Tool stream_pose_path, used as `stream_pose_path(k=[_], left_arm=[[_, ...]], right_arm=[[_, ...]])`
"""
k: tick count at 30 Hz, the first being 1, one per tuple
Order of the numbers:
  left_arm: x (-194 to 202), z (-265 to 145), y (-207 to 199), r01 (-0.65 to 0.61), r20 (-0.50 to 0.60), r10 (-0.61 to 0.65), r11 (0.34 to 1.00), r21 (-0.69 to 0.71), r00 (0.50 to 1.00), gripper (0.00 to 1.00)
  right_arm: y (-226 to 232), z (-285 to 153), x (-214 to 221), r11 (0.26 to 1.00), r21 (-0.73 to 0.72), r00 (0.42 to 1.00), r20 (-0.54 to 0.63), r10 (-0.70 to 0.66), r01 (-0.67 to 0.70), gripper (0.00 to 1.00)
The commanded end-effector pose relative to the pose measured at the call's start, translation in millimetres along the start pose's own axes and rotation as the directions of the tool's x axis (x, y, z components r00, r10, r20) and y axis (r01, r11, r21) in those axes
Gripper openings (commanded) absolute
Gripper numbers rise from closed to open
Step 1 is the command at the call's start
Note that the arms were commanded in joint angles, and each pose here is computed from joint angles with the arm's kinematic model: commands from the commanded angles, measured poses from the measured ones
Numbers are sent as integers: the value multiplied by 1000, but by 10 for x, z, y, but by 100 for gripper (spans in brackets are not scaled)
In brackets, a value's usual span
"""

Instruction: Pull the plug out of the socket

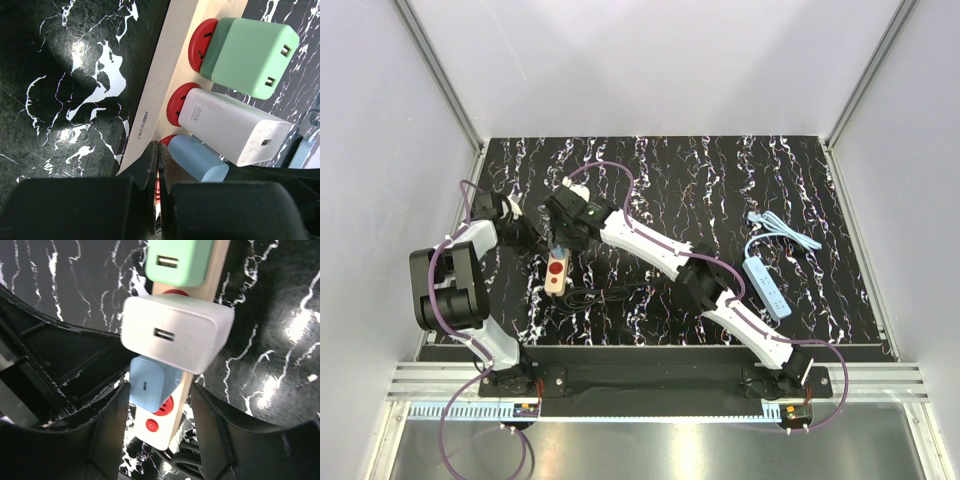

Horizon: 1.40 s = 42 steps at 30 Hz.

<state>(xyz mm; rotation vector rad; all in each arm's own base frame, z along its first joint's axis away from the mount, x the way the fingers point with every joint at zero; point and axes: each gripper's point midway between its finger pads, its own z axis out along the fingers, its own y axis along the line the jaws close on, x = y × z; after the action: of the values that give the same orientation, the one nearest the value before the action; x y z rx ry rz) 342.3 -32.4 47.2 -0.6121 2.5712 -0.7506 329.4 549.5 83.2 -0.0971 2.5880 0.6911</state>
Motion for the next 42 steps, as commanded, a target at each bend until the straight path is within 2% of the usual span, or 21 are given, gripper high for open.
stream_pose_path(k=[1, 4, 10, 14, 19, 24, 37, 42], left_arm=[[88, 82, 107, -17, -25, 16, 999, -41, 1000, 1], [93, 78, 123, -13, -26, 12, 999, -51, 1000, 1], [86, 84, 108, -14, -26, 13, 999, -45, 1000, 0], [108, 89, 113, -18, -28, 17, 998, -53, 999, 0], [130, 116, 110, -25, -35, 23, 998, -59, 999, 0], [153, 135, 115, -31, -43, 28, 997, -72, 999, 0], [291, 212, 154, -58, -83, 48, 991, -124, 995, 0], [288, 227, 195, -56, -85, 44, 988, -143, 995, 0]], right_arm=[[62, 71, -31, 1000, -9, 999, 37, 10, -9, 59], [111, 7, -58, 1000, -18, 999, 51, 1, 0, 62], [143, 0, -87, 1000, -27, 998, 65, -4, 6, 61], [116, 110, 34, 1000, -26, 1000, 29, 7, -6, 55], [160, 151, -10, 999, -43, 999, 50, 9, -7, 38], [359, -108, -173, 995, -95, 996, 89, 17, -8, 0], [734, -799, -545, 985, -174, 975, 220, 29, 9, 0], [780, -923, -608, 980, -196, 973, 226, 36, 10, 0]])
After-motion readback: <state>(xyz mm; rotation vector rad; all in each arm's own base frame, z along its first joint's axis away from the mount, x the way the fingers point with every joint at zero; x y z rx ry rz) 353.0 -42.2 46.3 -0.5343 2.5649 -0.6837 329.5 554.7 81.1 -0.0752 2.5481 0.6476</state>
